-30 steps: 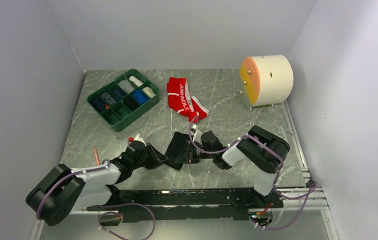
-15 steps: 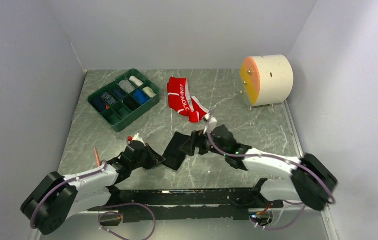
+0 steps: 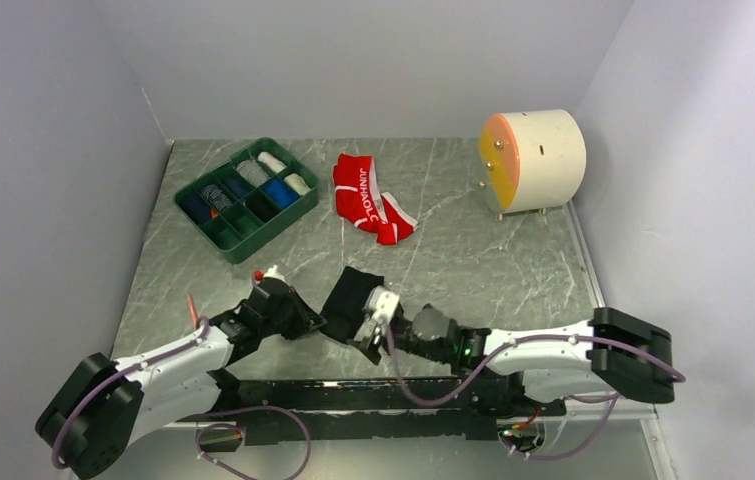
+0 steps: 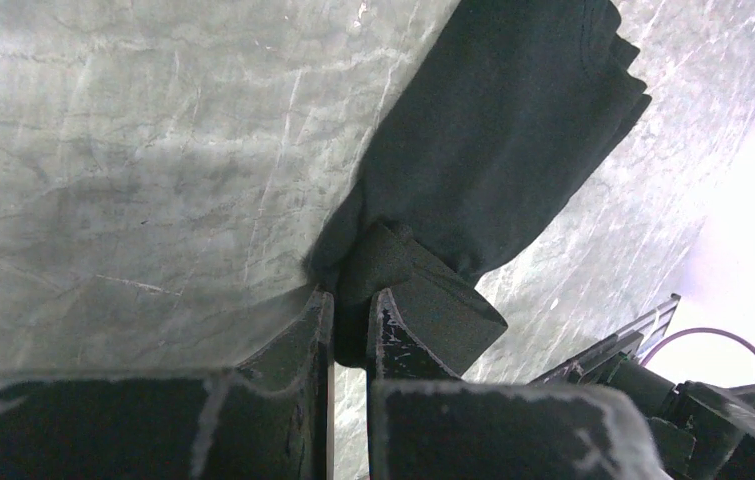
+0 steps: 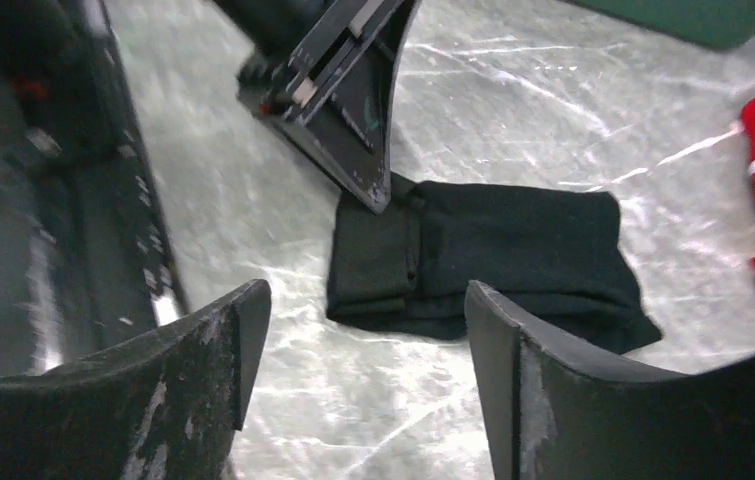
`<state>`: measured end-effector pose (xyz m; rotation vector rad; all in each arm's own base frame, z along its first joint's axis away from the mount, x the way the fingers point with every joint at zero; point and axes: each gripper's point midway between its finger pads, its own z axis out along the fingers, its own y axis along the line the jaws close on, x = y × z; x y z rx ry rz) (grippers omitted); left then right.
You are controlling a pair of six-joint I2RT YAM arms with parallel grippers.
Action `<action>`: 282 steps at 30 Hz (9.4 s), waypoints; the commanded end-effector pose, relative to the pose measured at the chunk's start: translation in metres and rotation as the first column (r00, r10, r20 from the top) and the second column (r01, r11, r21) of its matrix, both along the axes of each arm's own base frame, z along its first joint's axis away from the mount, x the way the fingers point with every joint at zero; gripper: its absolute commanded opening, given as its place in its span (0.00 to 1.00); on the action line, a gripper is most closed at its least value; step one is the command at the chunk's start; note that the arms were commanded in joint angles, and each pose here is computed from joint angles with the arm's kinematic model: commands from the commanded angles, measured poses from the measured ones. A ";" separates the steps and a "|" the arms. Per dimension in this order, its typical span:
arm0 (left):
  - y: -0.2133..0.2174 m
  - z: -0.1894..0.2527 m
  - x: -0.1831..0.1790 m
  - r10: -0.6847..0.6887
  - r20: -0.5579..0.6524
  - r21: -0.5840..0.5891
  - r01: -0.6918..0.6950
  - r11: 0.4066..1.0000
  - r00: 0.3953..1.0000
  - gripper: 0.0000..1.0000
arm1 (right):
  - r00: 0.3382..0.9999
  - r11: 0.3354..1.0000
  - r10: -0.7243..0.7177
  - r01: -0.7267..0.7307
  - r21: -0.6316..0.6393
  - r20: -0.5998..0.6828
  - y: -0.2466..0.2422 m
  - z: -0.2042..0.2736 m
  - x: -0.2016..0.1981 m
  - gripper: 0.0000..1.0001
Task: Roll the underwear
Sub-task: Roll the underwear to the center of the board.
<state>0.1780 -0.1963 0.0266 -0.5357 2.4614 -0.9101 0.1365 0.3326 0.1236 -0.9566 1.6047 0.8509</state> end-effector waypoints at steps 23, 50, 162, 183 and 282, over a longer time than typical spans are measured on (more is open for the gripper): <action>-0.007 -0.001 -0.017 -0.122 -0.091 0.062 0.128 0.990 0.988 0.05 | 0.844 0.870 0.126 0.159 -0.466 0.522 0.041 -0.094 -0.004 0.59; 0.003 0.003 -0.024 -0.043 -0.090 0.027 0.045 0.999 0.995 0.59 | 0.978 0.953 0.179 -0.146 -0.264 0.105 0.056 -0.085 -0.036 0.00; 0.037 -0.035 -0.026 -0.032 -0.073 0.244 0.049 0.969 0.997 0.22 | 0.967 0.887 -0.075 0.176 -0.428 0.242 0.071 -0.041 -0.001 0.54; 0.032 -0.034 -0.026 -0.033 -0.078 0.216 0.049 0.975 0.996 0.22 | 0.990 0.785 -0.018 0.100 -0.611 0.139 0.040 -0.140 -0.011 0.38; 0.017 -0.008 -0.016 0.048 -0.118 0.125 -0.033 0.992 0.992 0.56 | 0.943 0.988 -0.059 0.008 -0.155 -0.328 0.048 -0.109 -0.042 0.00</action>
